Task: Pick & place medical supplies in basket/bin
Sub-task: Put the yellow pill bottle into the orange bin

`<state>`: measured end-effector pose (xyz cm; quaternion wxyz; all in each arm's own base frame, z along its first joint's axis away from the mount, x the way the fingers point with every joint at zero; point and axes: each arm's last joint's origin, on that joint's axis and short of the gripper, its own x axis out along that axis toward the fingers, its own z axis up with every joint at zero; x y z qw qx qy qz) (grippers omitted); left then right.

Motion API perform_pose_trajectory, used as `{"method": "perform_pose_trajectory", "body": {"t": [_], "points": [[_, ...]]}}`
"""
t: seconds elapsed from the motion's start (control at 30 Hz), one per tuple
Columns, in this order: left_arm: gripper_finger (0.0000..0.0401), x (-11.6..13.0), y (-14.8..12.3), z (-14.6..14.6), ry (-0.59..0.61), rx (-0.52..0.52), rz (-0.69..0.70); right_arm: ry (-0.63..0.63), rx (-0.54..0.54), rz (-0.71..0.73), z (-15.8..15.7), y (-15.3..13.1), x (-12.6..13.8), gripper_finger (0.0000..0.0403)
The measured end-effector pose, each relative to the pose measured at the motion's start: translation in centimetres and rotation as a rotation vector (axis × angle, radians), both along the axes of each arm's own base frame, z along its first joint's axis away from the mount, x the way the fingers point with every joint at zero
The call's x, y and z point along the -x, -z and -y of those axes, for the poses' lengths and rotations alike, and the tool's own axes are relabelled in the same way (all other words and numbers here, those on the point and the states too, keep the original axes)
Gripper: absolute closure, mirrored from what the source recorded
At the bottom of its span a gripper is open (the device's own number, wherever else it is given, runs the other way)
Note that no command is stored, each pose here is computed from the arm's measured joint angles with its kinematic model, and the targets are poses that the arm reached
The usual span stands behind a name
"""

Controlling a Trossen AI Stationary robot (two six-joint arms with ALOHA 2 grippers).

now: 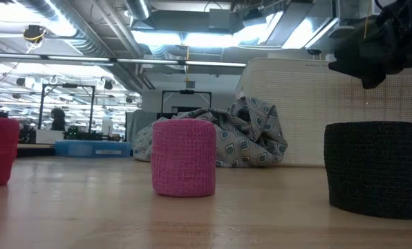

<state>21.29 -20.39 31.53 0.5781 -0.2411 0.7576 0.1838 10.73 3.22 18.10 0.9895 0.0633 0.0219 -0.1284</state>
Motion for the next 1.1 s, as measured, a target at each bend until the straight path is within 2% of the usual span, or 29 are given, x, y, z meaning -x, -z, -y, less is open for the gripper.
{"method": "perform_pose_trajectory", "body": {"t": [0.27, 0.47, 0.7, 1.1], "points": [[0.0333, 5.2, 2.0, -2.7, -0.117, 0.019, -0.225, 0.001, 0.000, 0.000, 0.0, 0.0, 0.0, 0.0194], [0.0333, 7.0, 3.4, -4.3, -0.156, 0.064, -0.365, 0.003, 0.001, 0.000, 0.0, 0.0, 0.0, 0.0194], [0.0333, 5.9, 4.3, -5.3, -0.105, 0.144, -0.393, 0.003, 0.001, 0.000, 0.0, 0.0, 0.0, 0.0194], [0.0333, 1.6, 6.7, -7.7, -0.077, 0.262, -0.417, 0.002, 0.016, -0.004, 0.0, 0.0, 0.0, 0.0194]]}}
